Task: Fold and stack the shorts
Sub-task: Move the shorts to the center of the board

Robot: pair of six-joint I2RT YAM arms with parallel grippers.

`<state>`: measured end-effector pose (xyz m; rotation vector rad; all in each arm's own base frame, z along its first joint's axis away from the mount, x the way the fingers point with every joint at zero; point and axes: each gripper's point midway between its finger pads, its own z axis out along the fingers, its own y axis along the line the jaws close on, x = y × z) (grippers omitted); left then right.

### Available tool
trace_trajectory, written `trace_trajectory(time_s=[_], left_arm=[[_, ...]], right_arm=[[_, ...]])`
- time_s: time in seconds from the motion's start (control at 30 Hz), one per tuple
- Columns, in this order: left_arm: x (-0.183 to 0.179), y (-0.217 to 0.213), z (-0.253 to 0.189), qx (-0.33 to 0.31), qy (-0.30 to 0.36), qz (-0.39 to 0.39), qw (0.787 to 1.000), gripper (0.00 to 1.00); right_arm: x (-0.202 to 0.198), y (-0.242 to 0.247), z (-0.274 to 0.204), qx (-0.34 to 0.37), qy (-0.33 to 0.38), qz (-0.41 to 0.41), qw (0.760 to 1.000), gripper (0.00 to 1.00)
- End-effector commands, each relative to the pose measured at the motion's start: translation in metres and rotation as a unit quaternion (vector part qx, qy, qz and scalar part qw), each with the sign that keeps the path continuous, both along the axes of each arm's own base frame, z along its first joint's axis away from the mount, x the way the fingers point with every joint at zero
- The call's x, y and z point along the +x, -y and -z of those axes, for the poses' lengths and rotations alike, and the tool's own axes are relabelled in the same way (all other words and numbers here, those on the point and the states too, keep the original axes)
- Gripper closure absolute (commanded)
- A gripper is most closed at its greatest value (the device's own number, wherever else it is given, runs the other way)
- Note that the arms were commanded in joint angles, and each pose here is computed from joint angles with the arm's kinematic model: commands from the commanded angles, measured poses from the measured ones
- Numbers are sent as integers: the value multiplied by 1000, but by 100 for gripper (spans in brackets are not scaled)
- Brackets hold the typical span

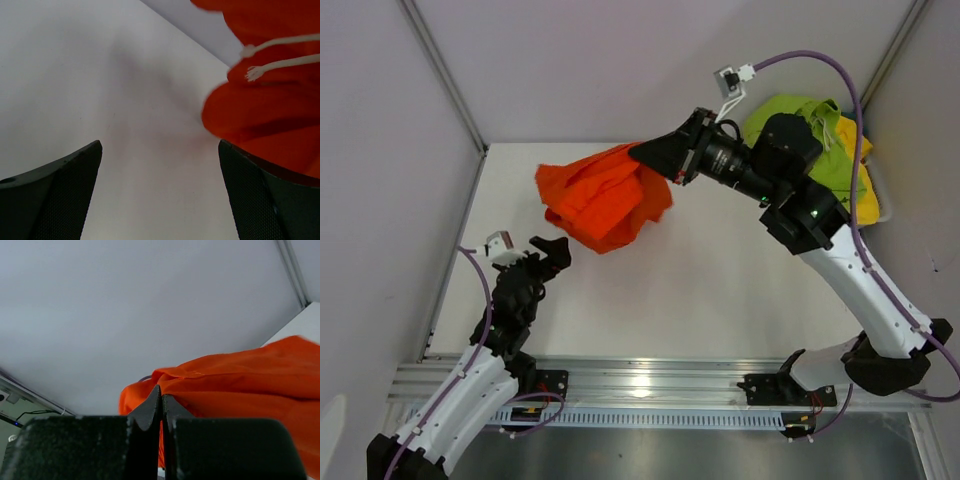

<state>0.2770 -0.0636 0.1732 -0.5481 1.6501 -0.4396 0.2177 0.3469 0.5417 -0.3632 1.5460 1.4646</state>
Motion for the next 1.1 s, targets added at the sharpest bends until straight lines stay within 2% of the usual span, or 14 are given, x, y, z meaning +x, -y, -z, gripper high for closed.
trace_trajectory(time_s=[0.0, 0.1, 0.13, 0.2, 0.23, 0.3, 0.33, 0.4, 0.43, 0.47, 0.6, 0.67, 0.93, 1.07], left_arm=[[0, -8, -14, -6, 14, -25, 1000, 1], [-1, -11, -15, -3, 14, -29, 999, 1], [-1, -11, -16, -3, 16, -30, 999, 1], [-2, -12, -17, -2, 17, -30, 999, 1], [-2, -11, -17, -1, 17, -28, 999, 1], [-2, -10, -19, -2, 20, -26, 999, 1], [-2, -9, -19, -2, 22, -23, 999, 1], [-1, -8, -18, 1, 18, -21, 1000, 1], [0, -8, -19, 1, 18, -21, 1000, 1], [0, -8, -15, 6, 12, -20, 1000, 1], [3, -7, -13, 9, 4, -20, 1000, 1], [3, -7, -13, 11, 2, -22, 1000, 1], [2, -3, -11, 0, -3, -13, 1000, 1], [3, 2, -9, -2, -7, 0, 1000, 1]], right_arm=[[9, 39, -25, 30, 19, 44, 998, 100], [40, 74, 0, 46, -17, 63, 997, 100], [59, 77, 48, 37, -88, 70, 993, 100], [87, 104, 87, 32, -125, 111, 985, 100], [101, 112, 131, 4, -161, 132, 978, 99], [118, 127, 182, -38, -206, 161, 965, 94], [132, 135, 212, -62, -232, 177, 955, 80], [139, 147, 261, -126, -257, 193, 938, 59], [143, 150, 281, -150, -271, 200, 929, 36], [145, 156, 297, -174, -272, 215, 922, 29], [139, 170, 326, -214, -283, 248, 901, 18], [134, 181, 333, -227, -287, 273, 890, 7], [103, 224, 368, -257, -322, 358, 838, 0], [101, 238, 390, -239, -358, 359, 828, 2]])
